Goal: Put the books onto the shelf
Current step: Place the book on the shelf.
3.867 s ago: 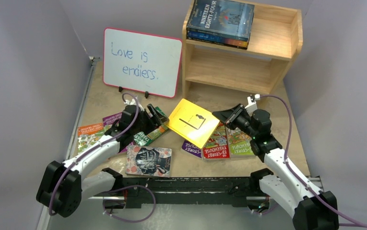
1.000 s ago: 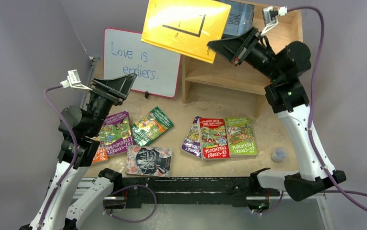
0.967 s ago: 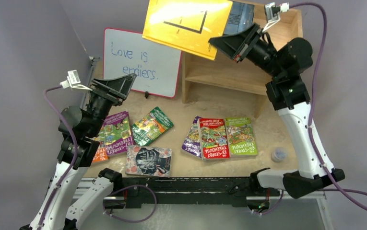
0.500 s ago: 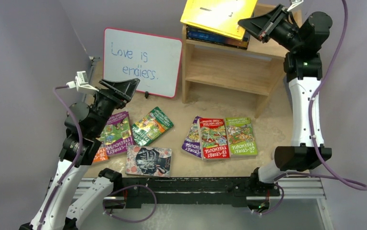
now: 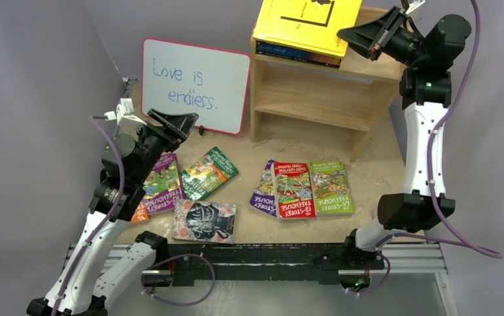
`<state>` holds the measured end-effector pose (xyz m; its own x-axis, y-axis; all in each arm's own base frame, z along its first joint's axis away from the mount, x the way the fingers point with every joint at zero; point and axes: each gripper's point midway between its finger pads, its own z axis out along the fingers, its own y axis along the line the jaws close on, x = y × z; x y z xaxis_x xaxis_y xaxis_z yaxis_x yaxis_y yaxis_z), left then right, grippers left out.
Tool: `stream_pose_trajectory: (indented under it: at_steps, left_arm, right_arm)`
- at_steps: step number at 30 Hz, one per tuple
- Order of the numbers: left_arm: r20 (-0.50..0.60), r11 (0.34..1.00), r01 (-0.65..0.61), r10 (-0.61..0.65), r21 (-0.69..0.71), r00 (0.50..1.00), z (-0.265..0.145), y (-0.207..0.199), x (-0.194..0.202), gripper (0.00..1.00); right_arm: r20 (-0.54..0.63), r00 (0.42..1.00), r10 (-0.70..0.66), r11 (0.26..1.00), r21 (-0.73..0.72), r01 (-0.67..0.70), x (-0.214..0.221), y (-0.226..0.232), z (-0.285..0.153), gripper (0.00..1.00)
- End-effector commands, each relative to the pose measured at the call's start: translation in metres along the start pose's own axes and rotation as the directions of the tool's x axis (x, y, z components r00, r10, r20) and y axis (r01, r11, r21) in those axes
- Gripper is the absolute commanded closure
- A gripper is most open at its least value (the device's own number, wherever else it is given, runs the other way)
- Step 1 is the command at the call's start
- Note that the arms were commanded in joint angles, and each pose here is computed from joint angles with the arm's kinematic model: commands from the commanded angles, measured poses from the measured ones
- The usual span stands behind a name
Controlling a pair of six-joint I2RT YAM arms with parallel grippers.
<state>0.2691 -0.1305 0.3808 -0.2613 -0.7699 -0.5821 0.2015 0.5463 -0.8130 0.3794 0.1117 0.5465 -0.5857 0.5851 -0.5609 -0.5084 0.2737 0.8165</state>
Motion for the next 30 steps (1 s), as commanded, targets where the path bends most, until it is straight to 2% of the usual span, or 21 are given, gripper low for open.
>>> stream_pose_trajectory:
  at_steps: [1,9,13,15,19,23,30]
  left_arm:
    - [0.009,0.999,-0.031,0.031,0.011,0.999,0.001,-0.001,-0.002,0.37]
    - [0.006,0.999,-0.032,0.032,-0.014,0.999,0.001,0.007,0.001,0.37]
    - [0.001,0.999,-0.033,0.033,-0.021,0.999,0.002,0.009,0.003,0.37]
    - [-0.002,0.999,-0.031,0.031,-0.026,1.0,0.003,0.011,0.004,0.37]
    - [-0.009,0.999,-0.036,0.036,-0.02,0.999,0.004,0.01,0.005,0.37]
    - [-0.017,0.999,-0.041,0.04,-0.023,0.999,0.005,0.012,0.007,0.37]
    - [-0.044,0.999,-0.042,0.041,-0.014,0.998,0.006,0.012,0.013,0.37]
  right_arm:
    - [0.017,0.997,-0.081,0.994,-0.076,0.082,-0.004,0.037,-0.008,0.94]
    - [0.044,0.997,-0.056,0.997,-0.047,0.058,-0.021,0.024,-0.004,0.91]
    - [0.036,0.999,-0.039,0.999,-0.032,0.041,-0.025,0.017,-0.003,0.82]
    - [0.039,0.999,-0.033,0.999,-0.021,0.034,-0.027,0.012,-0.003,0.75]
    - [0.026,0.999,-0.019,1.0,-0.001,0.019,-0.028,0.002,-0.002,0.69]
    - [0.034,0.999,-0.03,0.999,0.041,0.028,-0.03,-0.007,-0.002,0.59]
    - [0.086,0.986,-0.144,0.968,0.218,0.123,-0.041,-0.029,-0.01,0.5]
